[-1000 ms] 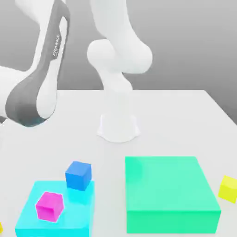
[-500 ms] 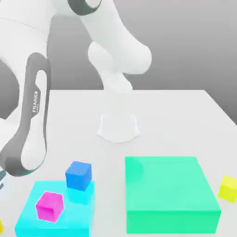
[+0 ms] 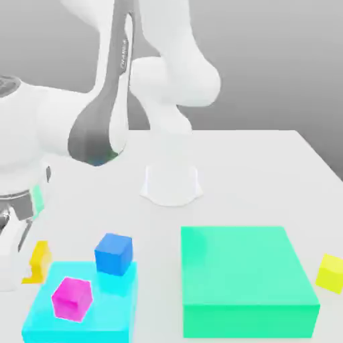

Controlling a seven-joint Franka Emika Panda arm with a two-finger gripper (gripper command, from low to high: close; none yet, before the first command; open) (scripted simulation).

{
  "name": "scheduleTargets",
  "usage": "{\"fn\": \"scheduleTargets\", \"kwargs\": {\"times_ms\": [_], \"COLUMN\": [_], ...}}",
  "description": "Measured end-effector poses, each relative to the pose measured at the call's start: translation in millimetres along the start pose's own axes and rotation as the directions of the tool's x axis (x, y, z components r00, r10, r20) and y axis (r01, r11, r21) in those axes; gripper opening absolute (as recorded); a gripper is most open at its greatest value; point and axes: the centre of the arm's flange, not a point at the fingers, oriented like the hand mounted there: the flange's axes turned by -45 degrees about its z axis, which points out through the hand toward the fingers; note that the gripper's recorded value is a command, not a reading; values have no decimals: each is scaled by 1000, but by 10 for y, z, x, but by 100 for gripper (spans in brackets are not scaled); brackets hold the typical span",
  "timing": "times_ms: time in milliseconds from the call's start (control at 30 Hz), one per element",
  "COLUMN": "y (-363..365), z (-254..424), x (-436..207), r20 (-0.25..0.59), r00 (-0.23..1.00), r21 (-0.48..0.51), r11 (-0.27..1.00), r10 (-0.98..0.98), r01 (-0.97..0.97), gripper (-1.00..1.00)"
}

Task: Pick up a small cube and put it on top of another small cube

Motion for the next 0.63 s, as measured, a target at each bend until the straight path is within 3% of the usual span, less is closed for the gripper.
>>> {"fn": "scheduleTargets", "kwargs": {"times_ms": [333, 500, 533, 633], "y": [557, 570, 570, 570], "z": [-428, 65, 154, 154], "x": [-878, -964, -973, -973], "r20": [11, 11, 11, 11], "r00": [956, 947, 947, 947], "r21": [69, 79, 79, 79], "r11": [954, 945, 944, 944], "r10": [-294, -320, -321, -321], "r01": [292, 319, 319, 319], "gripper": [-100, -100, 100, 100]}}
